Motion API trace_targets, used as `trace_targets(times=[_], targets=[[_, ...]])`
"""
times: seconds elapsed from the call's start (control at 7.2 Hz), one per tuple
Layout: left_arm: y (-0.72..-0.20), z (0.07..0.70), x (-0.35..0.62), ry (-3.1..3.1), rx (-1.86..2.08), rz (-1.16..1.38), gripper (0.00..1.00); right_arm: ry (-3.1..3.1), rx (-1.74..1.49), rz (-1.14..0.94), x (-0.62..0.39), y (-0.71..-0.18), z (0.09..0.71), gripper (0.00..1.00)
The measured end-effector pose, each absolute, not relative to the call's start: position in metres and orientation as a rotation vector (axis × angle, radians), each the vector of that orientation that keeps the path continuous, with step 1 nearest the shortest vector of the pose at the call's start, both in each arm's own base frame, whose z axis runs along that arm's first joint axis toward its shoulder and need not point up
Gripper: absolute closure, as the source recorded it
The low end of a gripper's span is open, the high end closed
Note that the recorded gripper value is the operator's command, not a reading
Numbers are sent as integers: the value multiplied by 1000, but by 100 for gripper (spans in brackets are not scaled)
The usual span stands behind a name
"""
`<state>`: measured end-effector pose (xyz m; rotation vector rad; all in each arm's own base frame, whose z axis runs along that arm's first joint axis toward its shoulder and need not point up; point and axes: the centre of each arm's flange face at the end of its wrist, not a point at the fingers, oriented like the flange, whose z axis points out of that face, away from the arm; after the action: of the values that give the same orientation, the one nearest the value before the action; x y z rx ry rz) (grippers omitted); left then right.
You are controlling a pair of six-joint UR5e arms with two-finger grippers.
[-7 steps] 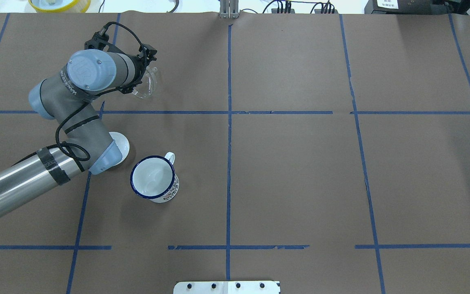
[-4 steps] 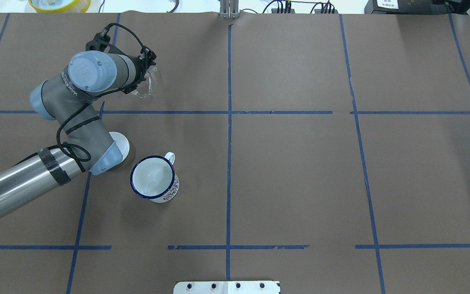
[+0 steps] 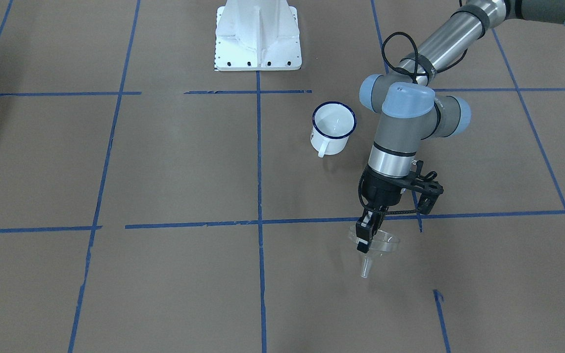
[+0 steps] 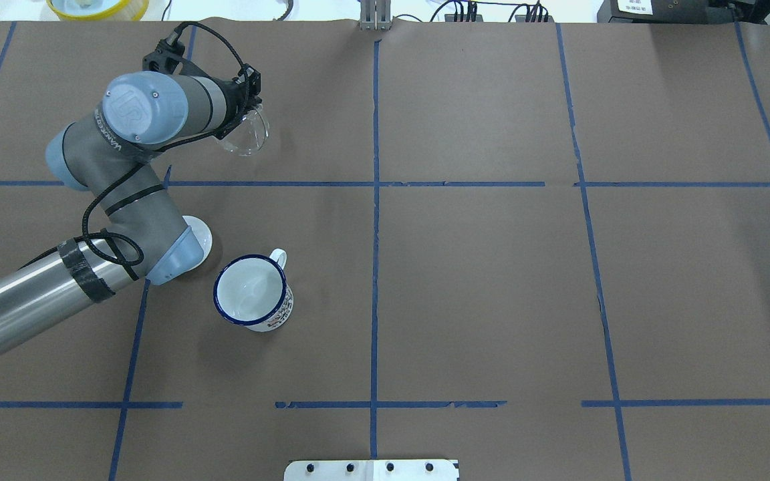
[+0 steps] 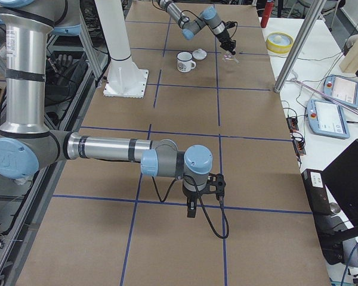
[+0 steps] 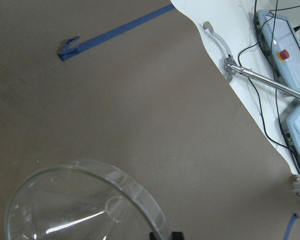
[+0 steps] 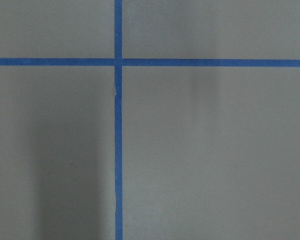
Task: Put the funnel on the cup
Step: 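Carry the glass funnel with the left gripper over the open mug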
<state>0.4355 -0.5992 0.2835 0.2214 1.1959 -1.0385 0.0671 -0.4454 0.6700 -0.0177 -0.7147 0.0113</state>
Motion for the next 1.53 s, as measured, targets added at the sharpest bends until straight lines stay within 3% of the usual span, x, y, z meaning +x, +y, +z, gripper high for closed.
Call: trace_targets(times=[0.97,1.53], targets=[[-486,171,315,974,153,-600,100,-715,-18,11,67,-445,670,0],[-390,141,387,777,43,-284,100,-715,-18,11,67,-445,670,0]])
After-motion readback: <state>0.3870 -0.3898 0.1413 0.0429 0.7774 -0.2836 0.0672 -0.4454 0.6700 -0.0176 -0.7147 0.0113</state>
